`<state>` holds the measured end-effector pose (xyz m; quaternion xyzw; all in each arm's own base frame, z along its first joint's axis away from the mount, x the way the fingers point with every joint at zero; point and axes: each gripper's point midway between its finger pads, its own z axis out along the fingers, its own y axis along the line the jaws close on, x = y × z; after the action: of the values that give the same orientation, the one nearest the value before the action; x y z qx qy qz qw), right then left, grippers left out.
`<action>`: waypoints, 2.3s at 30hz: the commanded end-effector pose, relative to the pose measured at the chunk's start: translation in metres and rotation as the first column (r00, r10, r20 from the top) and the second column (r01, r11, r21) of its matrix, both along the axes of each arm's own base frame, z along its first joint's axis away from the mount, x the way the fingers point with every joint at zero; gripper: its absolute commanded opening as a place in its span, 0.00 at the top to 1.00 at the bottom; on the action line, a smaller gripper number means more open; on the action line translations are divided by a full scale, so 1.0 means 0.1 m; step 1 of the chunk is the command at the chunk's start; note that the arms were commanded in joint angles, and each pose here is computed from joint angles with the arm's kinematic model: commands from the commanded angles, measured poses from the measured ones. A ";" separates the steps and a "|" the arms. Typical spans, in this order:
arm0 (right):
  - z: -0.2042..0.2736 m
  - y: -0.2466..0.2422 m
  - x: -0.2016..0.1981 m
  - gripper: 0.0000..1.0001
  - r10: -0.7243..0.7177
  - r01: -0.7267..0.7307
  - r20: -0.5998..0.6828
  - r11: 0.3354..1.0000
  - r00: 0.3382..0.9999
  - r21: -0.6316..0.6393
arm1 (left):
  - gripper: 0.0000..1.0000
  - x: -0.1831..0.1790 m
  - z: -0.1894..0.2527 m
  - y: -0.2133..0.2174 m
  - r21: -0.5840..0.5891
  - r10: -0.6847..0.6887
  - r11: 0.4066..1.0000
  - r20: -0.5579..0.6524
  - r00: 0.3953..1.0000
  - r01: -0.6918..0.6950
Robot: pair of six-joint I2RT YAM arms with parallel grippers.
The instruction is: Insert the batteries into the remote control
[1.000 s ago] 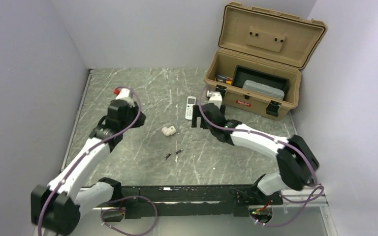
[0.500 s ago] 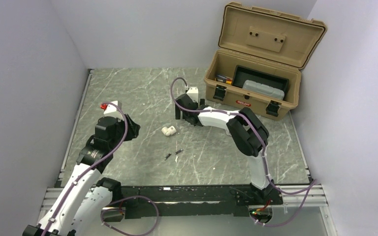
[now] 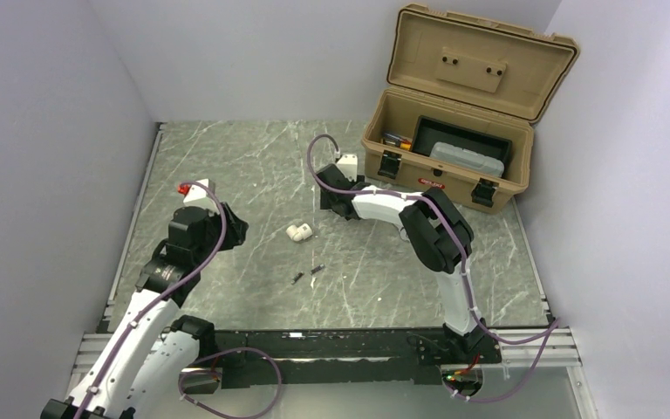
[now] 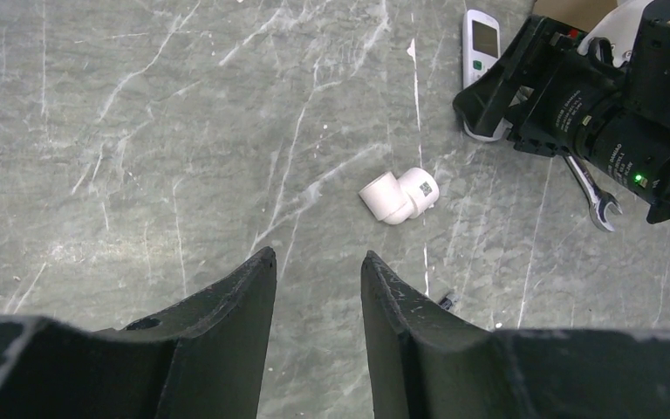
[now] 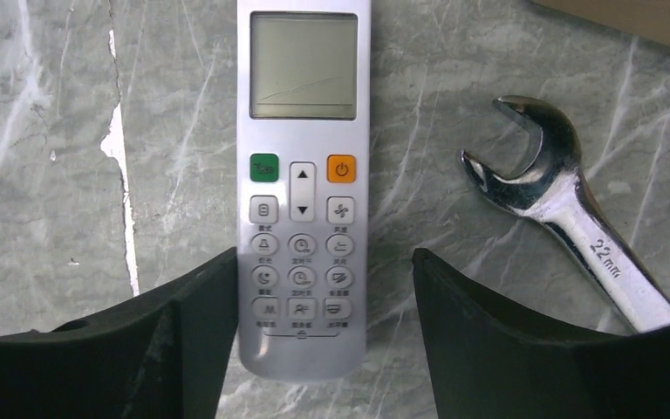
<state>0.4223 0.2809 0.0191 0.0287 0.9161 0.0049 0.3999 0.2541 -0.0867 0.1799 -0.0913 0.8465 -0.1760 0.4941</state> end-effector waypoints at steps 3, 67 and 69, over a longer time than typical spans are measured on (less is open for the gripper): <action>-0.09 0.02 -0.01 0.34 0.005 -0.005 -0.018 1.000 1.000 -0.003 | 0.54 0.06 0.08 0.00 -0.014 0.008 1.000 0.023 1.000 -0.007; 4.49 -0.21 -2.49 1.00 0.187 -0.654 0.850 -0.566 0.492 0.503 | 0.01 -0.35 3.20 -1.53 -0.247 -0.154 0.135 0.951 0.267 0.960; 4.54 -0.20 -2.56 1.00 0.190 -0.655 0.860 -0.577 0.474 0.488 | 0.01 -0.31 3.17 -1.61 -0.257 -0.168 0.117 0.947 0.274 0.959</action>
<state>0.2276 0.2880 0.4177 -0.0260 0.4629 0.8517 0.2443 0.2465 -0.2436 0.4845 0.0957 0.3461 -0.7687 0.5293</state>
